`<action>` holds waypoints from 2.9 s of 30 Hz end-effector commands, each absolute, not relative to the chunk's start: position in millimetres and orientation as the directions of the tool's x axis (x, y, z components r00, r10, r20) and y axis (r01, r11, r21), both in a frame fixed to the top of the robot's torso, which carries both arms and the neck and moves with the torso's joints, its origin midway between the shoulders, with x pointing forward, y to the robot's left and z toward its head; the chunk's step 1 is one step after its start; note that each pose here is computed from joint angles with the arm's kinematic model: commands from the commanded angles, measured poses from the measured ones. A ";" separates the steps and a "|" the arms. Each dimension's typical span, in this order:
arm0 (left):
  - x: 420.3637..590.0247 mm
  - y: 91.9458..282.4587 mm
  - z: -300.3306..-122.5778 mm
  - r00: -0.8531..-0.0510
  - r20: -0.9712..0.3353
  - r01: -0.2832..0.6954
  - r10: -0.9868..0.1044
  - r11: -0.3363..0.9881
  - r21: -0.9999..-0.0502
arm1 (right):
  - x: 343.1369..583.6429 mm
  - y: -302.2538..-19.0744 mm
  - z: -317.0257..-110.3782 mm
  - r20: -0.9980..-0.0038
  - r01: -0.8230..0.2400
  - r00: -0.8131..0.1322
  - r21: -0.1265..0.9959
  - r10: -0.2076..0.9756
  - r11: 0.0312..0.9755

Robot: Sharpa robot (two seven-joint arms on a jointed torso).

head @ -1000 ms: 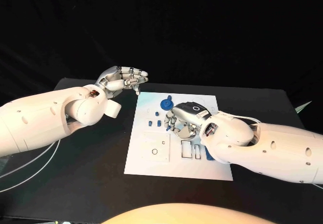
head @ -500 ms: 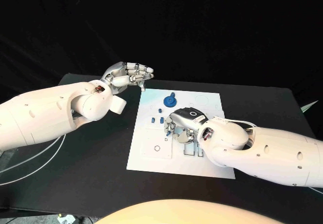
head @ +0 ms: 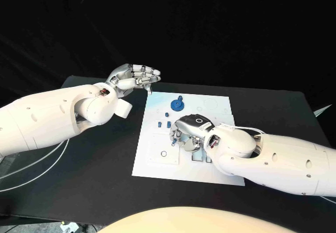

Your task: Assemble the parts on the task board

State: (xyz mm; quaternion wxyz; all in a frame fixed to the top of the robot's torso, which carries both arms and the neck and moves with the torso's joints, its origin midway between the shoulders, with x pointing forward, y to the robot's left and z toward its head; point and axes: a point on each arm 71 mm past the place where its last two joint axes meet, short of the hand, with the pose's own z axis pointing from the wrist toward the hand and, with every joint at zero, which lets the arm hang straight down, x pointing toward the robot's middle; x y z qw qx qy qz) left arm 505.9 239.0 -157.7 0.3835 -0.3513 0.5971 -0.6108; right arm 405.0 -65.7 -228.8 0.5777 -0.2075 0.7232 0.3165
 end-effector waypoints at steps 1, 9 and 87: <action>505.2 236.0 -156.7 -0.476 -0.019 0.050 -0.879 -0.005 -0.999 | 403.4 -64.1 -231.0 -0.969 -0.678 -0.245 0.200 0.038 0.707; 505.2 236.6 -156.7 -0.475 -0.020 0.050 -0.880 -0.004 -0.999 | 403.0 -63.9 -233.7 -0.967 -0.677 -0.252 0.195 0.026 0.709; 504.2 243.4 -156.7 -0.467 -0.022 0.045 -0.884 0.001 -0.999 | 411.9 -132.0 -200.9 -0.945 -0.537 -0.288 0.293 0.155 0.791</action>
